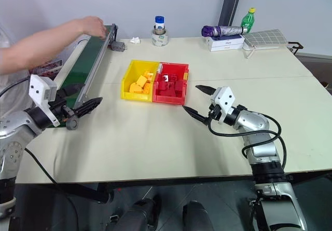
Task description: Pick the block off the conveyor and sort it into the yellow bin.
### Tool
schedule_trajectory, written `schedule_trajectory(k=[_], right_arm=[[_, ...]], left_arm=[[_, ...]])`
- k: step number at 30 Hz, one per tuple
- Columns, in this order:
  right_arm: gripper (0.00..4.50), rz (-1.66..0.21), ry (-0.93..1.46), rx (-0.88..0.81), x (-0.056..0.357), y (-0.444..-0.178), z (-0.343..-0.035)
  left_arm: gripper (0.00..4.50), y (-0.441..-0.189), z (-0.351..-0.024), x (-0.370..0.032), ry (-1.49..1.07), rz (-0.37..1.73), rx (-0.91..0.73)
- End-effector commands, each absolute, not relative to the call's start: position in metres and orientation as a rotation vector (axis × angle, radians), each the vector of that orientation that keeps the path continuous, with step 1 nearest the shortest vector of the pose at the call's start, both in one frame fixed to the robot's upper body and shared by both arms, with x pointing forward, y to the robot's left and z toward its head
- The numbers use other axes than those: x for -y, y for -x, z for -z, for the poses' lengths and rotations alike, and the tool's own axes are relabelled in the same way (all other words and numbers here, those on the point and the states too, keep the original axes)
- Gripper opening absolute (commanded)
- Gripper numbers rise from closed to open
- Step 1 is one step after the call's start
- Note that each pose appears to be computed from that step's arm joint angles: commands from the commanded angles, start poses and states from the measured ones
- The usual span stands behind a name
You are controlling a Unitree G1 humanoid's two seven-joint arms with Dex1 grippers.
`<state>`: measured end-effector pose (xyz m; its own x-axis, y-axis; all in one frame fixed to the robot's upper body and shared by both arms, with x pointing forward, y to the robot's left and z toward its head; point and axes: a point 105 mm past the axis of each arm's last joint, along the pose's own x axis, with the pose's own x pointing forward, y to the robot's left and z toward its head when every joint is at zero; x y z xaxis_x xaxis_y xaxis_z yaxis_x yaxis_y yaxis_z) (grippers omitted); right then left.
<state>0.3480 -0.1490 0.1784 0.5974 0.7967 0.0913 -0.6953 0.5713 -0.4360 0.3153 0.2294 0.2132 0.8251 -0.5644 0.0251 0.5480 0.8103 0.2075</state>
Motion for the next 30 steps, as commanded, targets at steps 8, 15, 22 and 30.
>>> schedule_trajectory(k=[8,15,22,30], right_arm=[[4.50,-0.877,0.404,0.357,0.151,-0.344,-0.195],[4.50,-0.883,0.402,0.356,0.150,-0.344,-0.194],[4.50,-0.884,0.397,0.359,0.150,-0.343,-0.193],[4.50,-0.897,0.386,0.361,0.145,-0.345,-0.191]], left_arm=[[4.45,-0.316,-0.230,-0.230,-0.265,0.579,0.171],[4.45,-0.308,-0.225,-0.235,-0.222,0.550,0.162],[4.45,-0.293,-0.233,-0.262,-0.262,0.202,0.288],[4.45,-0.270,-0.201,-0.288,-0.129,-0.169,0.274]])
